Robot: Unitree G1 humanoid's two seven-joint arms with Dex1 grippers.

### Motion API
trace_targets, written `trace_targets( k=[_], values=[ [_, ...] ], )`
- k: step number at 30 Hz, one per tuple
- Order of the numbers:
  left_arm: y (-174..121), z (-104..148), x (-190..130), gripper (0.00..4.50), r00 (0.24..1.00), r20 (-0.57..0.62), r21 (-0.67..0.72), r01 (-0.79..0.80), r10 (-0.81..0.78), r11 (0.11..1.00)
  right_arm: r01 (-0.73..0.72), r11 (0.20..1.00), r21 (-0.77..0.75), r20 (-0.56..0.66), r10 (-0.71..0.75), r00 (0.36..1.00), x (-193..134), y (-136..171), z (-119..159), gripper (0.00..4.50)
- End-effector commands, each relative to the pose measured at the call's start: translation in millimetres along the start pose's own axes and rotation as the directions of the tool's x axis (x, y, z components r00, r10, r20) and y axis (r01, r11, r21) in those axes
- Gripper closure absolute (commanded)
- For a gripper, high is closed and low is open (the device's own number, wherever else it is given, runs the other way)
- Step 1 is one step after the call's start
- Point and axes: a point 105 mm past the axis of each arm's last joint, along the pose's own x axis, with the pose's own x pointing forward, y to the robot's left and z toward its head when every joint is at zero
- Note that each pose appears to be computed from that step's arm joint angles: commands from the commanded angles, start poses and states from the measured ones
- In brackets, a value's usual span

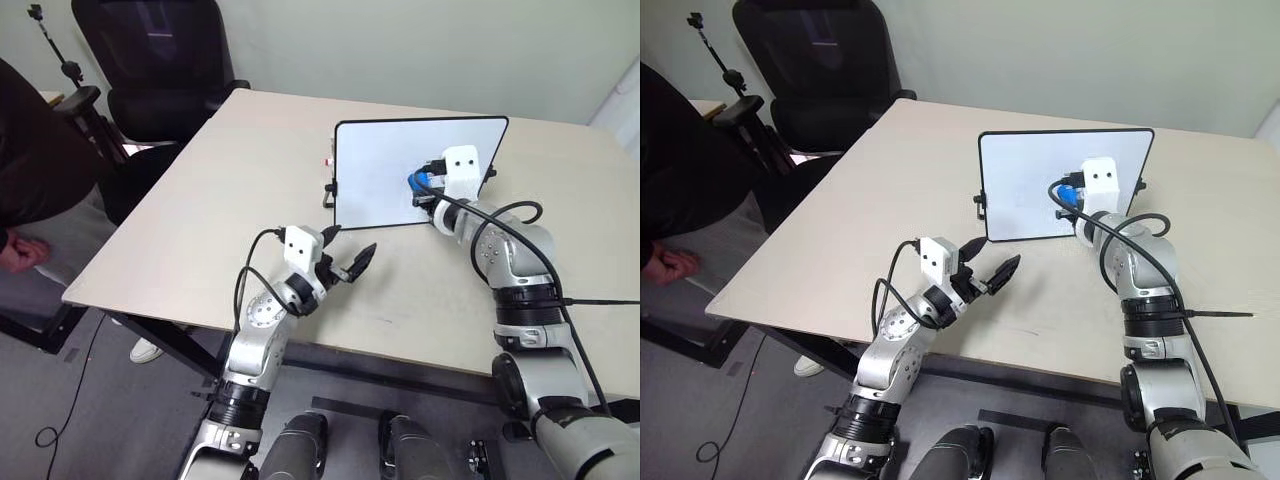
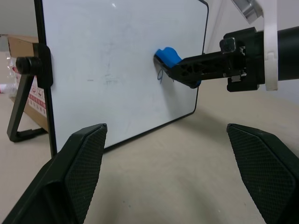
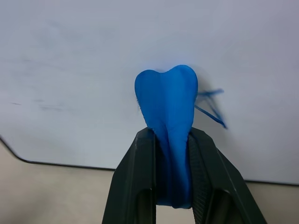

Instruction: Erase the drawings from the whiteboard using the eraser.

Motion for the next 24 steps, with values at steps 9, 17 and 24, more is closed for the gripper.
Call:
trace_targets(
  k=[9, 17, 24],
  values=[
    [-4, 17, -1, 0.00, 0.999, 0.046, 0.029, 0.014, -0.016, 0.999, 0.103, 0.995, 0.006, 0.015, -0.103, 0.995, 5, -21, 9, 3.79],
    [-3, 18, -2, 0.00, 0.999, 0.045, 0.026, 0.013, -0.014, 1.000, 0.066, 0.998, 0.004, 0.090, -0.066, 0.994, 3, -11, 36, 3.79],
    [-3, 18, -3, 0.00, 0.999, 0.046, 0.021, 0.009, -0.010, 1.000, 0.029, 1.000, 0.012, 0.159, -0.030, 0.987, -4, -1, 65, 3.79]
  ],
)
